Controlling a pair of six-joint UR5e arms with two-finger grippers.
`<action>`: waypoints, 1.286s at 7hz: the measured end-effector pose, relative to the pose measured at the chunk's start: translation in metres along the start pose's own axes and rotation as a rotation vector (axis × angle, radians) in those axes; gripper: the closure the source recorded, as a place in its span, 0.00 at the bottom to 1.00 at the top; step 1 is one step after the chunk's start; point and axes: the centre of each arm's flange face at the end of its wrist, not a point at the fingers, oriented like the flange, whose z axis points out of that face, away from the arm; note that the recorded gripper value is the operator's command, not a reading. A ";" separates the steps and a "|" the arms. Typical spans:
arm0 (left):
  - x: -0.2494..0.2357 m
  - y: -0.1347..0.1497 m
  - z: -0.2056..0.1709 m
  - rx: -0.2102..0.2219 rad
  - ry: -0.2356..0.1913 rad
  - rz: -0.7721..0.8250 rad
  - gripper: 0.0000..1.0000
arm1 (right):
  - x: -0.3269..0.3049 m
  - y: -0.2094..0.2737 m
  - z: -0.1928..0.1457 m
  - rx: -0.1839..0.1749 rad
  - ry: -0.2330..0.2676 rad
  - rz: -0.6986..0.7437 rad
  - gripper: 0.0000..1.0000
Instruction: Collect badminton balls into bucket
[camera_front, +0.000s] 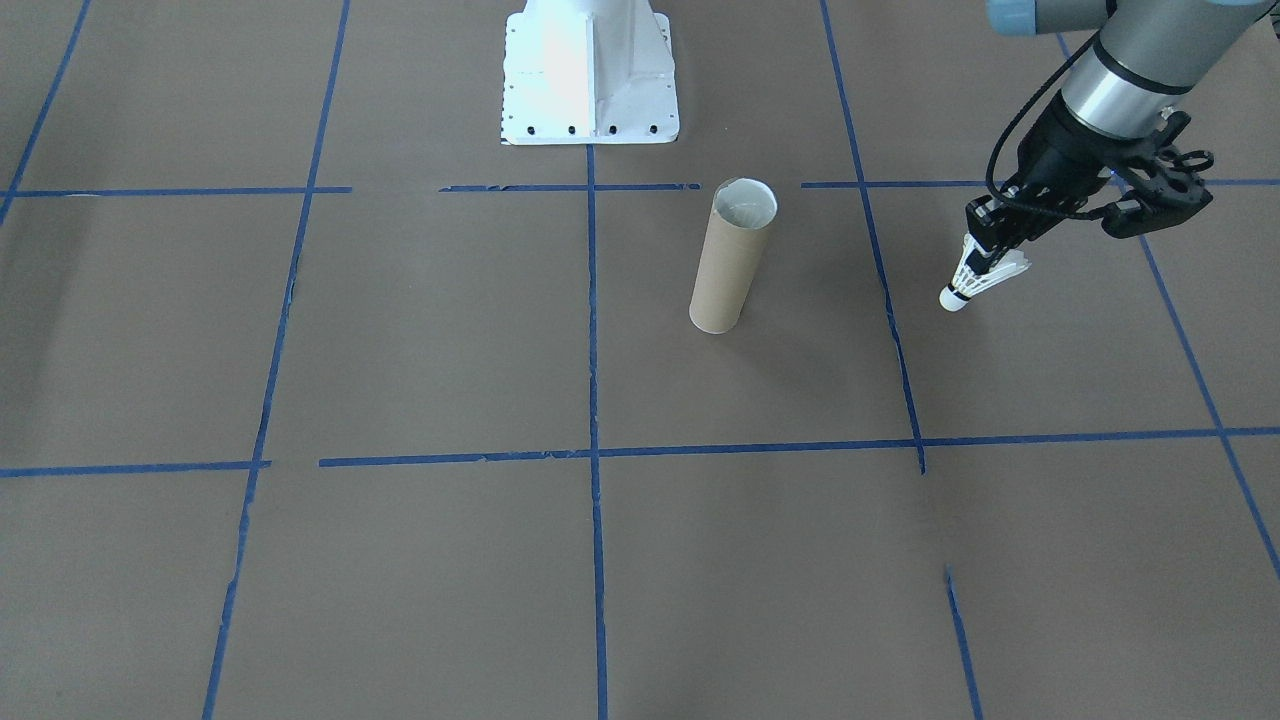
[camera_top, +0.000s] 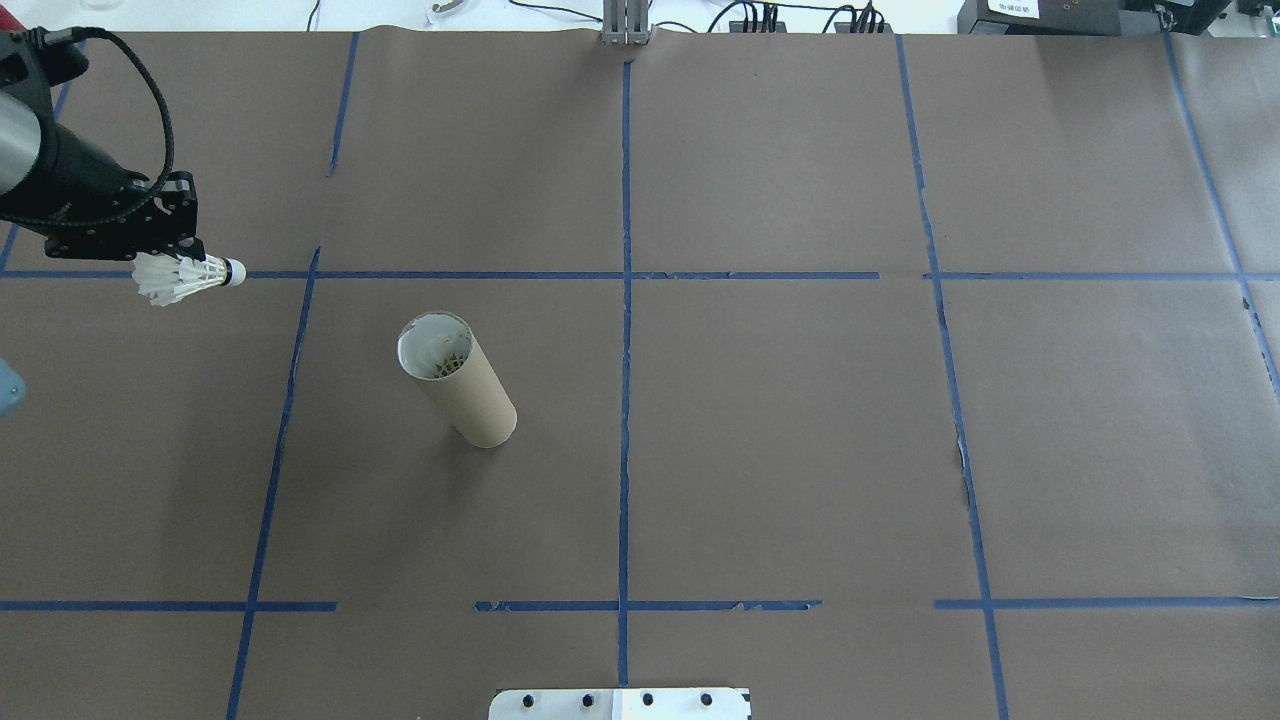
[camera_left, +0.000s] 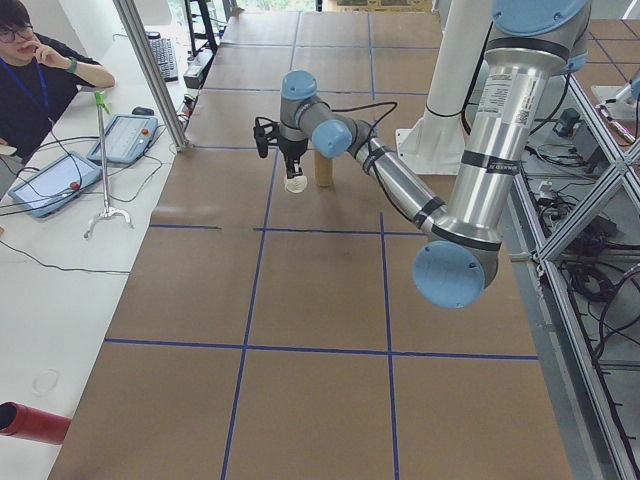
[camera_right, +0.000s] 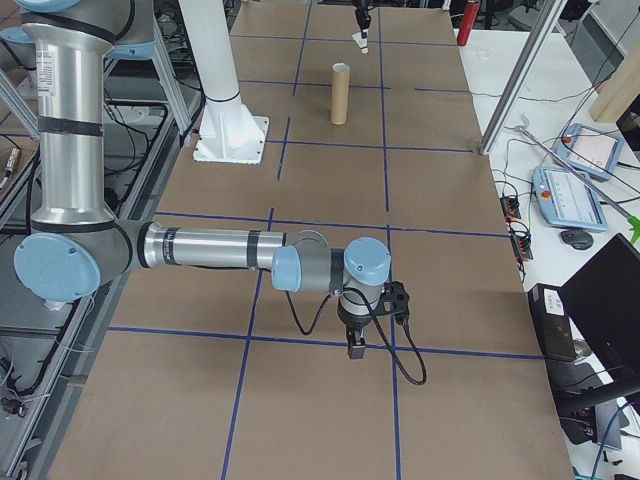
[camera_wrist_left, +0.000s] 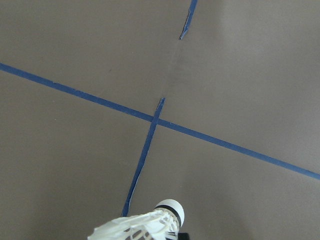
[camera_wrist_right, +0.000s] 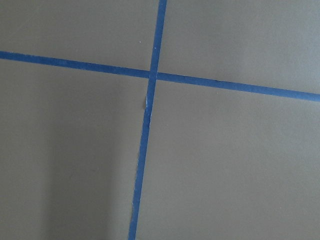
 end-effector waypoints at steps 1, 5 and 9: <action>0.025 0.007 -0.027 -0.003 -0.054 -0.002 1.00 | 0.000 0.000 0.000 0.000 0.000 0.000 0.00; 0.126 0.054 -0.084 -0.032 -0.236 0.004 1.00 | 0.000 0.000 0.000 0.000 0.000 0.000 0.00; 0.238 0.079 -0.052 -0.113 -0.361 0.012 1.00 | 0.000 0.000 0.000 0.000 0.000 0.000 0.00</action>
